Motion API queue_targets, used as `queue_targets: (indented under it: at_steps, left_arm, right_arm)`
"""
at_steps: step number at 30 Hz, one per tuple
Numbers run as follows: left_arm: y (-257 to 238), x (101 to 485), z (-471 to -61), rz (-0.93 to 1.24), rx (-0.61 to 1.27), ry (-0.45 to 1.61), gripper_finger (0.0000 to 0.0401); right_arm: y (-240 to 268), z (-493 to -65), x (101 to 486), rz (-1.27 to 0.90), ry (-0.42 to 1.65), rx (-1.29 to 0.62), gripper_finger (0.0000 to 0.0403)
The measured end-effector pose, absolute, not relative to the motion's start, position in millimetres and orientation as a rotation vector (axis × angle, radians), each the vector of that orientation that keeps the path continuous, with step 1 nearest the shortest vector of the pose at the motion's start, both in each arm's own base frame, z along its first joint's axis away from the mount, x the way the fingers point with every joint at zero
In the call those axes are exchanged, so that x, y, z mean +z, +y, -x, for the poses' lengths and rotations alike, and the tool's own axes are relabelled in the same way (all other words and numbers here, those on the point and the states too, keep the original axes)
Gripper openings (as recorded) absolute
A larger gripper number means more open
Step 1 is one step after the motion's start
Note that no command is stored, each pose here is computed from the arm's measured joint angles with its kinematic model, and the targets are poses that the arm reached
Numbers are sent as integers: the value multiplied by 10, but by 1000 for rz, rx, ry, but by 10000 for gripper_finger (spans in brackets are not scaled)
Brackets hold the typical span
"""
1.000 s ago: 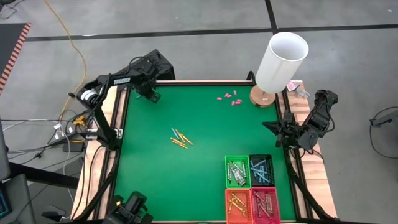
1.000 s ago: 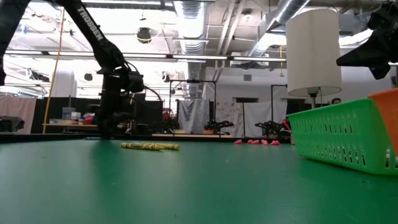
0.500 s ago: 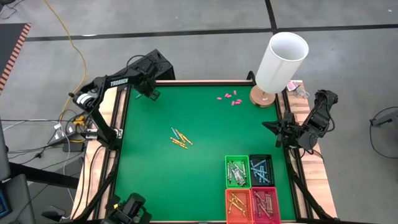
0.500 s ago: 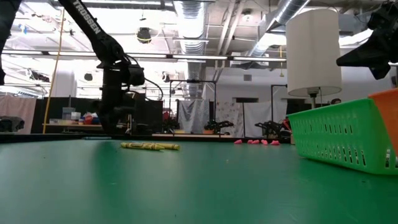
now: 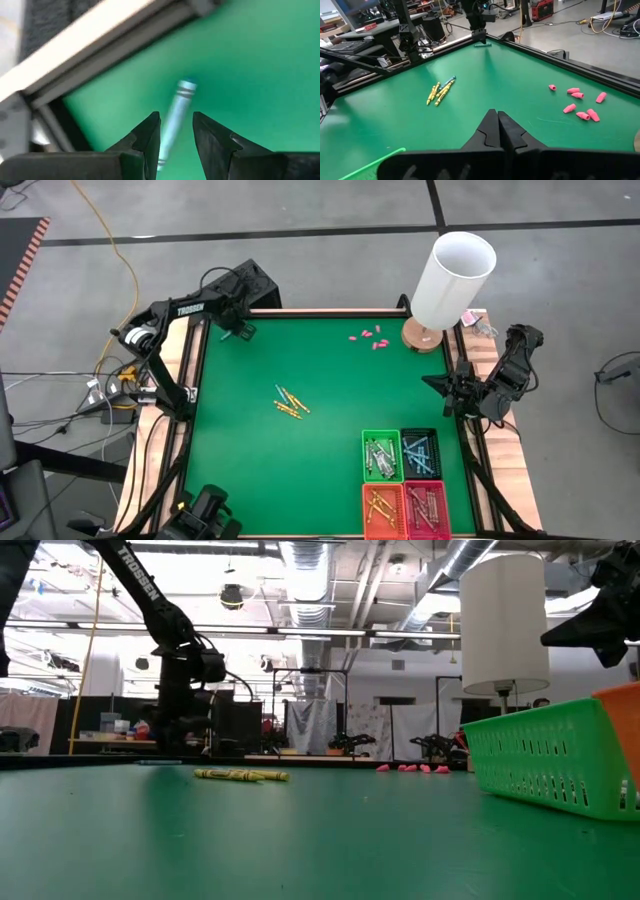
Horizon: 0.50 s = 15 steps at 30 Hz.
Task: Sort crayons
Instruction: Put the blue crayon into the black bin
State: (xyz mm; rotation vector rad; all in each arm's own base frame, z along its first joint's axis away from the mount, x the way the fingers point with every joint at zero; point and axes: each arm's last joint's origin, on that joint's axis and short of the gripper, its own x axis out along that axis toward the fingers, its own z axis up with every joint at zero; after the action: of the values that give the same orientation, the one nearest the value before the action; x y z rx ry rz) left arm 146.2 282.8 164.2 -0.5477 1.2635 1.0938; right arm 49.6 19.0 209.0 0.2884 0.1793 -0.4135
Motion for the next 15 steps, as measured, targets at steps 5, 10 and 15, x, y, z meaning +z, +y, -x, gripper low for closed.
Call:
queue_targets:
  at_steps: [5, 10, 15]
  left_arm:
    - [2808, 1602, -1468, 548, 1009, 1256, 105]
    - [2776, 1520, -1431, 529, 1052, 1275, 105]
    - [2743, 1482, -1414, 532, 1052, 1290, 105]
  right_arm:
    - [189, -496, 2090, -288, 179, -415, 0]
    - [190, -496, 2091, -291, 178, -414, 0]
    - [190, -496, 2090, -290, 178, -414, 0]
